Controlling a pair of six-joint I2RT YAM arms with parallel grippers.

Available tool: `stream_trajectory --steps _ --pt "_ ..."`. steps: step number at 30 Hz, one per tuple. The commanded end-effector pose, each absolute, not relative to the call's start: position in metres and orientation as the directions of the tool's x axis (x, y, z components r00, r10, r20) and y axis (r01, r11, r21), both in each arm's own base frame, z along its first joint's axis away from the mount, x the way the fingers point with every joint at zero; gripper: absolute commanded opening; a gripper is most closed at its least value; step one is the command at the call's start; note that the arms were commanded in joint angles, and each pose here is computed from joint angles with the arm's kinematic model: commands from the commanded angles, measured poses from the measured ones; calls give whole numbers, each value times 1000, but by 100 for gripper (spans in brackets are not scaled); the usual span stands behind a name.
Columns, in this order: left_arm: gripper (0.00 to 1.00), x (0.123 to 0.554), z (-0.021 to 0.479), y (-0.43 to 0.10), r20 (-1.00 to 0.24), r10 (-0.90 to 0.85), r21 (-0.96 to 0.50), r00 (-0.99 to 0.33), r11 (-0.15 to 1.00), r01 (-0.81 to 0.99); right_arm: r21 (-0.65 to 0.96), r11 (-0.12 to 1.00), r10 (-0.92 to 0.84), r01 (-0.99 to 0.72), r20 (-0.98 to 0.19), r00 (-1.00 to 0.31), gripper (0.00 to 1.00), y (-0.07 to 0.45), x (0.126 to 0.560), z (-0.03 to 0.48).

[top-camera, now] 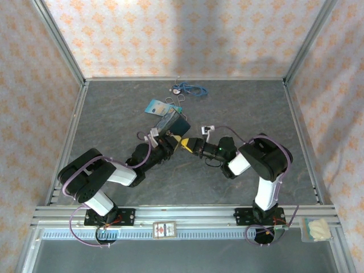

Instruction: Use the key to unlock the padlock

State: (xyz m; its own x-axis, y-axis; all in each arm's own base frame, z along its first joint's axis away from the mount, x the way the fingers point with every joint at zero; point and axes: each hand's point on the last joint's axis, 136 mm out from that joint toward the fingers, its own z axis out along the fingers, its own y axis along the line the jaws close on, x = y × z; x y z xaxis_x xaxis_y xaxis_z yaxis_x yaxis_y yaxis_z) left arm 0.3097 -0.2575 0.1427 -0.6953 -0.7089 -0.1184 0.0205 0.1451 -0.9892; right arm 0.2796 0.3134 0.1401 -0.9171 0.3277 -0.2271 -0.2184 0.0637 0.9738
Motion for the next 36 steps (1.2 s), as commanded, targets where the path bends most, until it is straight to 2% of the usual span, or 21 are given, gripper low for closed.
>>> stream_trajectory --steps 1,5,9,13,15,21,24,27,31,36 --pt "0 270 189 -297 -157 -528 -984 -834 11 178 973 -7 298 -229 -217 -930 0 329 286 166" --pt "0 266 200 -293 -197 -537 -971 -820 -7 238 985 -145 279 -95 -51 -959 0 326 284 184" --pt "0 264 203 -291 -208 -543 -964 -813 -29 266 975 -208 242 75 125 -962 0 325 286 188" --pt "0 263 204 -289 -215 -550 -959 -807 -38 282 918 -340 176 204 275 -945 0 320 285 206" --pt "0 263 203 -288 -220 -552 -958 -804 -33 285 888 -369 137 275 345 -929 0 321 285 209" --pt "0 265 203 -284 -225 -567 -958 -792 -19 286 902 -363 114 235 294 -949 0 328 285 219" --pt "0 268 202 -281 -221 -577 -961 -786 -10 278 939 -290 159 183 236 -959 1 331 286 206" --pt "0 269 199 -278 -217 -589 -964 -779 6 265 972 -202 222 122 166 -961 11 330 289 191" --pt "0 274 194 -271 -205 -611 -971 -764 28 239 997 -74 298 27 48 -953 17 324 293 174" --pt "0 280 191 -269 -208 -629 -973 -749 57 223 996 50 316 -71 -83 -945 32 321 294 168"
